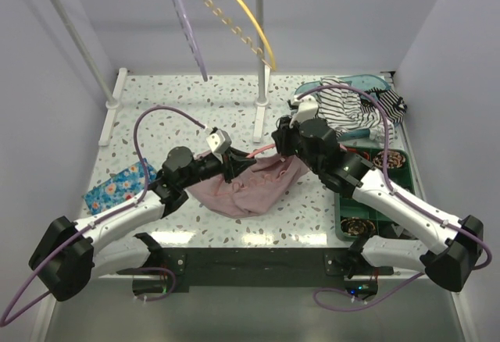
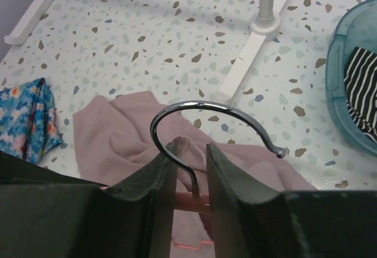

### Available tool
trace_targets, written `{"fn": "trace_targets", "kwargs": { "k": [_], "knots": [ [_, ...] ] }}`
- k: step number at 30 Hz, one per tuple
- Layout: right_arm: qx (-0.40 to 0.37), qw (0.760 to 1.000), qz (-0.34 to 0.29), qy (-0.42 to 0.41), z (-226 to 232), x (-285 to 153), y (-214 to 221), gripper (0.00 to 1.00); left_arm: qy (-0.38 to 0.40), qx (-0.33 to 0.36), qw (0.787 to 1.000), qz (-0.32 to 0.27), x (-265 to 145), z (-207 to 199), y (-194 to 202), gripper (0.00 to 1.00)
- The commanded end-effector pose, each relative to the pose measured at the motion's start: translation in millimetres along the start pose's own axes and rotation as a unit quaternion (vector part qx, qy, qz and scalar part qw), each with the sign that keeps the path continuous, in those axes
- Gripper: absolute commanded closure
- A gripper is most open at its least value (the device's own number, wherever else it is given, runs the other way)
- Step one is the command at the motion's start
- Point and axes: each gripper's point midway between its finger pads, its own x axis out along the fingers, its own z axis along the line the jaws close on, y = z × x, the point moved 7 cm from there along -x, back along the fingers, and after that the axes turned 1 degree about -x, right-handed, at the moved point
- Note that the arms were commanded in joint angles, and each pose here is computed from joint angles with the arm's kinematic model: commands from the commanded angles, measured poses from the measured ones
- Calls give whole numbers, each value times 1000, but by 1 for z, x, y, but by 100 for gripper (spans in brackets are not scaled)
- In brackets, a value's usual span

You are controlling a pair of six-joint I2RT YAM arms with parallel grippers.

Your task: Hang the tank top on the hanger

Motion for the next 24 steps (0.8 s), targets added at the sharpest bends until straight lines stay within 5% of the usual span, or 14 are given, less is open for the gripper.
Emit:
{"fn": "trace_targets", "kwargs": {
  "k": [1, 2, 4, 6, 11, 17, 22, 24],
  "knots": [
    [14, 999, -45, 22, 2, 7, -11, 86, 3, 11, 997, -78, 3, -7, -30, 100],
    [12, 999, -44, 24, 2, 7, -10, 100, -1, 6, 997, -75, 4, -6, -29, 100],
    [3, 999, -44, 30, 1, 7, -9, 100, -29, -13, 996, -79, 4, -1, -31, 100],
    [-11, 998, -47, 28, 1, 6, -8, 100, -72, -48, 993, -81, 3, 6, -29, 79],
    [-32, 998, -50, 21, -4, 0, 4, 100, -137, -124, 981, -61, 2, 15, -21, 52],
    [-56, 997, -48, 12, -7, -6, 19, 100, -273, -198, 941, -9, -7, 36, 3, 45],
    [-78, 996, -51, 10, -8, -12, 22, 100, -352, -188, 917, 19, -6, 56, 11, 44],
    [-85, 995, -52, 12, -8, -13, 23, 100, -362, -175, 913, 72, 2, 63, 26, 44]
  ]
}}
